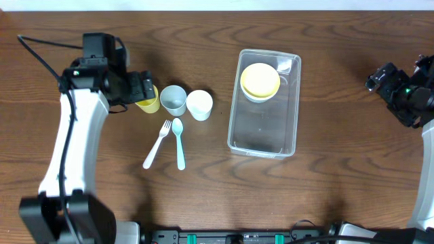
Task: Pack container
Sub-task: 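Grasp the yellow cup with the left gripper, then carry the yellow cup into the container's lower half and release, then grasp the grey-blue cup with the left gripper, then place the grey-blue cup into the yellow cup in the container, then grasp the white cup with the left gripper, then stack the white cup into the cups and withdraw left gripper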
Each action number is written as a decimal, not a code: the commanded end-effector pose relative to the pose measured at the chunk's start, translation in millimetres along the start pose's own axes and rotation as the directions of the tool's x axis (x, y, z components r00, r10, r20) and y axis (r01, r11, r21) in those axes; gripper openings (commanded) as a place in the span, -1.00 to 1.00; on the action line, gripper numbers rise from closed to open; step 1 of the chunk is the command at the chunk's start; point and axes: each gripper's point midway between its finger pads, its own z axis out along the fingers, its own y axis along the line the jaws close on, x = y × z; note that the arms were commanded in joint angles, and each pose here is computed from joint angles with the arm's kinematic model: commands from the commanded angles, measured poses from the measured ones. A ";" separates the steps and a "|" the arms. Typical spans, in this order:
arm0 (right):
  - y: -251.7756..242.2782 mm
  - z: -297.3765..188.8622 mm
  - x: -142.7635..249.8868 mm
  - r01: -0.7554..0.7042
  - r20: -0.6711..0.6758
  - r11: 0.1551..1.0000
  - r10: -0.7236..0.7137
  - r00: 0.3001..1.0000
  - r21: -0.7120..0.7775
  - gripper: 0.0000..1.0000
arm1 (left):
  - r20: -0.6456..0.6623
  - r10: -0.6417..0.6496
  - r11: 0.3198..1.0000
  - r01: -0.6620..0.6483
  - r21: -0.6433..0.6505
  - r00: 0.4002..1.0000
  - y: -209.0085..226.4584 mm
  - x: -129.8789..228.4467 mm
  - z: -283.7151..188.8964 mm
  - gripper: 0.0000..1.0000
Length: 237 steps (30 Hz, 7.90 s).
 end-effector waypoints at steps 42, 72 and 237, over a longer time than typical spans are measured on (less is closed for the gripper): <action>-2.2 -0.2 -1.2 -0.013 0.001 1.000 0.013 1.000 0.003 0.98 | 0.208 0.716 0.618 -0.744 0.255 0.666 -262.1 106.4 -63.0 -0.88; -2.2 -0.2 -1.2 -0.013 0.001 1.000 0.013 1.000 0.003 0.98 | 0.132 0.753 0.653 -0.756 -0.032 0.645 -242.3 70.6 -62.6 0.65; -2.2 -0.2 -1.2 -0.013 0.001 1.000 0.013 1.000 0.003 0.98 | -0.115 0.819 0.574 -0.804 0.155 0.563 -269.2 167.3 15.3 -0.88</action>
